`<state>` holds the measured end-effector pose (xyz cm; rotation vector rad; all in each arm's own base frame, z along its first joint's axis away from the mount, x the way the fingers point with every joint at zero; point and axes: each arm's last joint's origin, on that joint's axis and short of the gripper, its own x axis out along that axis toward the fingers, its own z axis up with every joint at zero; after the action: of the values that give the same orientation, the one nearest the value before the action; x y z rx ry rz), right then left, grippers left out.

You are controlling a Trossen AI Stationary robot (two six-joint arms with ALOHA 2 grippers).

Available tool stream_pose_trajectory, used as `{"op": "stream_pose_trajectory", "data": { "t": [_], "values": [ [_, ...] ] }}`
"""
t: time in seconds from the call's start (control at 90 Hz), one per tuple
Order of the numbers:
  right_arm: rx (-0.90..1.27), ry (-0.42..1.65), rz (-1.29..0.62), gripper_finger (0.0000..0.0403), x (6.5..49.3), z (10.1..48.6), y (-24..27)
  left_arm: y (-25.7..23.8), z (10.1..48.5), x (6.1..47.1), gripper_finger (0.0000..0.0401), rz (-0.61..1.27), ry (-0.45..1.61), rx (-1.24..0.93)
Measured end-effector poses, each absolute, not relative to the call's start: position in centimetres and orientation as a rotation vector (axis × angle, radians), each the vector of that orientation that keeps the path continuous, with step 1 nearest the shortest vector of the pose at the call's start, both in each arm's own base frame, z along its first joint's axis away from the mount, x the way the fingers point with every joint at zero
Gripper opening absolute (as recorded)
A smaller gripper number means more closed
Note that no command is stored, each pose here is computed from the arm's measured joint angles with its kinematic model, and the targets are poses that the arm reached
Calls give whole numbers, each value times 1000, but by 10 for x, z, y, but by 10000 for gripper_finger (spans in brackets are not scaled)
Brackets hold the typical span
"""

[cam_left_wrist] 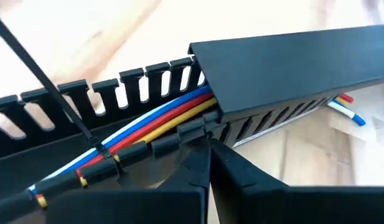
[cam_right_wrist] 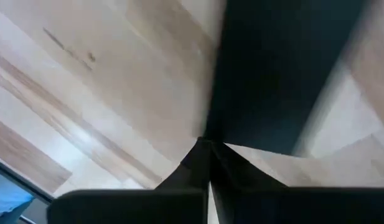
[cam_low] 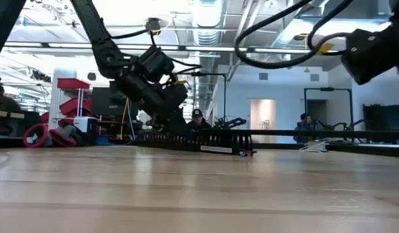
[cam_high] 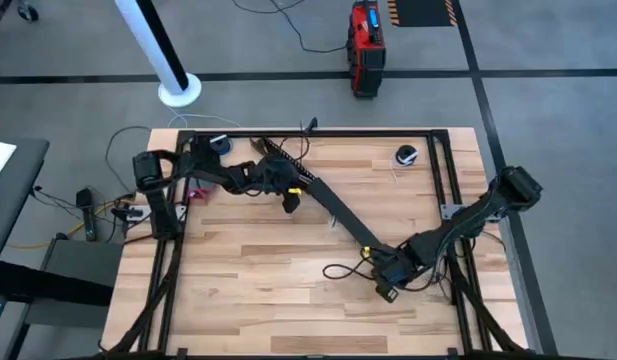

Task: Ziptie cables
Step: Close the black cable duct

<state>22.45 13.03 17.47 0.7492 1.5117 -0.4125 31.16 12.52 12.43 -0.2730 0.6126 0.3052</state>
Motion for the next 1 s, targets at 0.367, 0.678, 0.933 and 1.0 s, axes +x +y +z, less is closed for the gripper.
{"op": "stream_pose_trajectory", "data": {
  "t": [0.367,0.678,0.933,1.0],
  "values": [
    [636,1496,-363,0,236,174,103,126,124,311,0,297,625,-250],
    [619,1422,-468,0,232,183,94,135,158,294,0,347,605,-199],
    [652,1445,-1005,0,191,201,74,169,190,244,0,516,657,-263],
    [655,1453,-1114,0,181,207,70,179,193,232,0,536,667,-289]
  ]
}}
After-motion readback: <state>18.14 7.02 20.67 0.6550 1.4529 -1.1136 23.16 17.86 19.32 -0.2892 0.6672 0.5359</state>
